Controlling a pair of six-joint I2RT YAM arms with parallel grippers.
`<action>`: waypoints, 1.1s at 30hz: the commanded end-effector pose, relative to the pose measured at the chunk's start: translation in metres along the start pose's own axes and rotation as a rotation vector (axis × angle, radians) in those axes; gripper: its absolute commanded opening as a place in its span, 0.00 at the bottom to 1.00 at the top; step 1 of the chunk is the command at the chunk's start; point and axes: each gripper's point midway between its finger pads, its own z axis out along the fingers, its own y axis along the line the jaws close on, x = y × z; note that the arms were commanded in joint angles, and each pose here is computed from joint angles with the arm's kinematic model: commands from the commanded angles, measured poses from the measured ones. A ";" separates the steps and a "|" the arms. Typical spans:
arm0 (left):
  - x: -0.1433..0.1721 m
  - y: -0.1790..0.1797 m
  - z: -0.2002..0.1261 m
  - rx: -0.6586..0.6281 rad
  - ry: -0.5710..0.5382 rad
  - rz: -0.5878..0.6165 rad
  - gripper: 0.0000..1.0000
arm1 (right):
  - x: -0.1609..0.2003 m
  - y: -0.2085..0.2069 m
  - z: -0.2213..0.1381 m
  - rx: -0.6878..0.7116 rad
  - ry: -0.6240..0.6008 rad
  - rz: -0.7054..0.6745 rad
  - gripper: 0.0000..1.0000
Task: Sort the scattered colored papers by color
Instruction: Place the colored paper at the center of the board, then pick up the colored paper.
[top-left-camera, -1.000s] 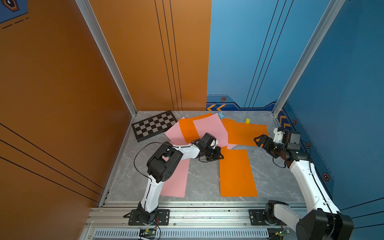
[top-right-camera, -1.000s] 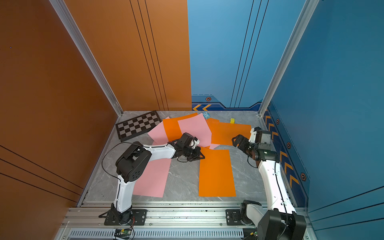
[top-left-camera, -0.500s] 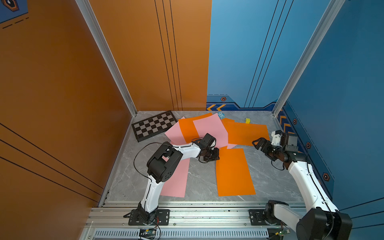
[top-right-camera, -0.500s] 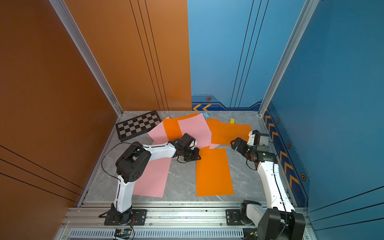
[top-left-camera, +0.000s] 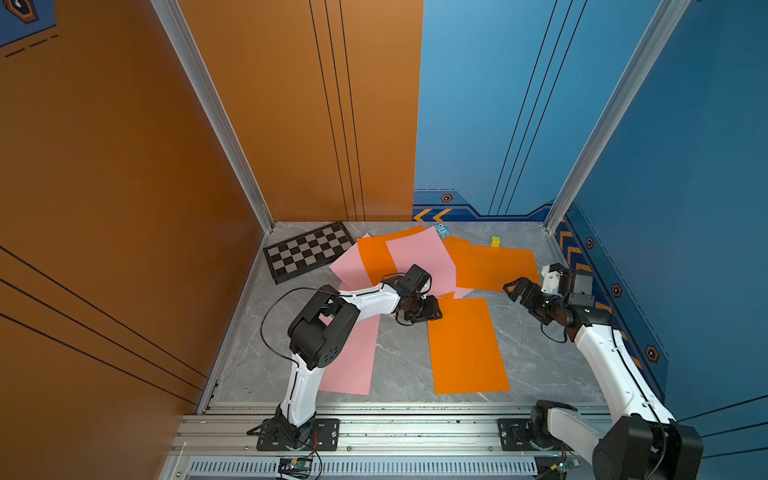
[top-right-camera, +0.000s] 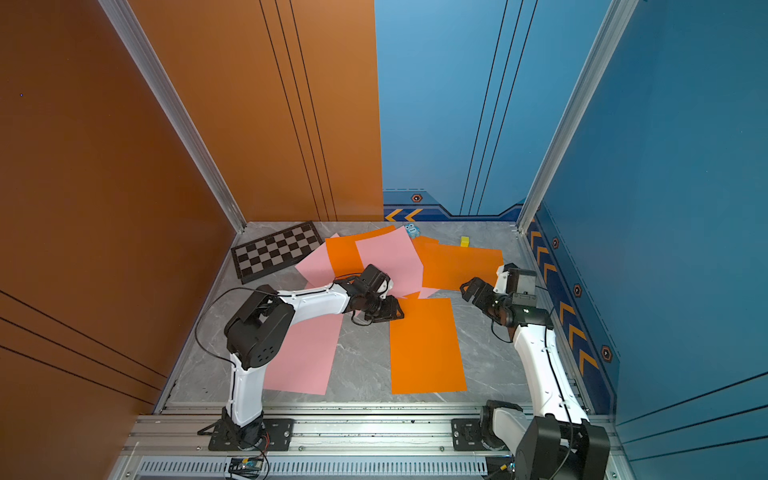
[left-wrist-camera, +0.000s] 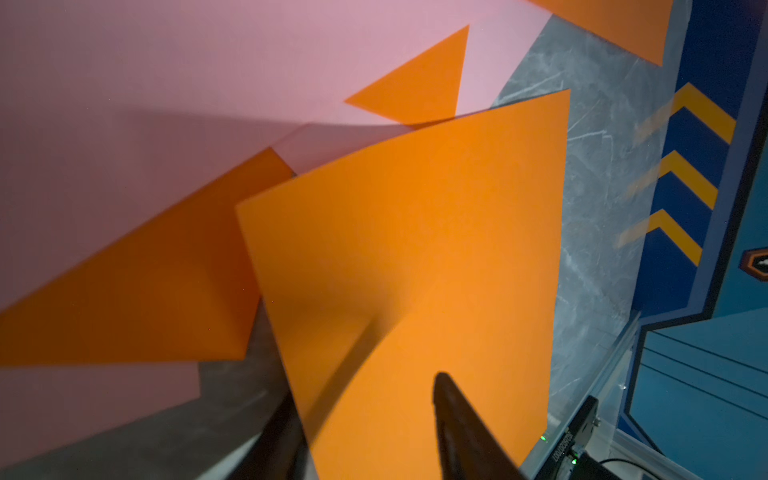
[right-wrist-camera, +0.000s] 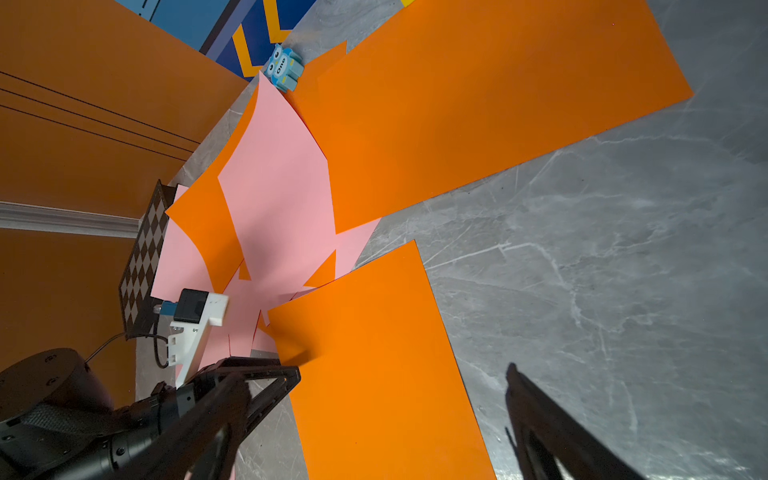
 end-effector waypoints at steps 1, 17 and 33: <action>-0.010 -0.004 -0.022 -0.051 -0.025 0.024 0.68 | 0.001 -0.007 0.009 0.028 0.000 0.017 0.98; -0.107 -0.047 -0.050 -0.011 -0.128 0.289 0.98 | -0.017 -0.053 0.062 0.183 0.030 0.199 1.00; -0.205 -0.063 0.015 0.229 -0.200 0.241 0.98 | -0.116 -0.108 0.120 0.367 -0.087 0.239 1.00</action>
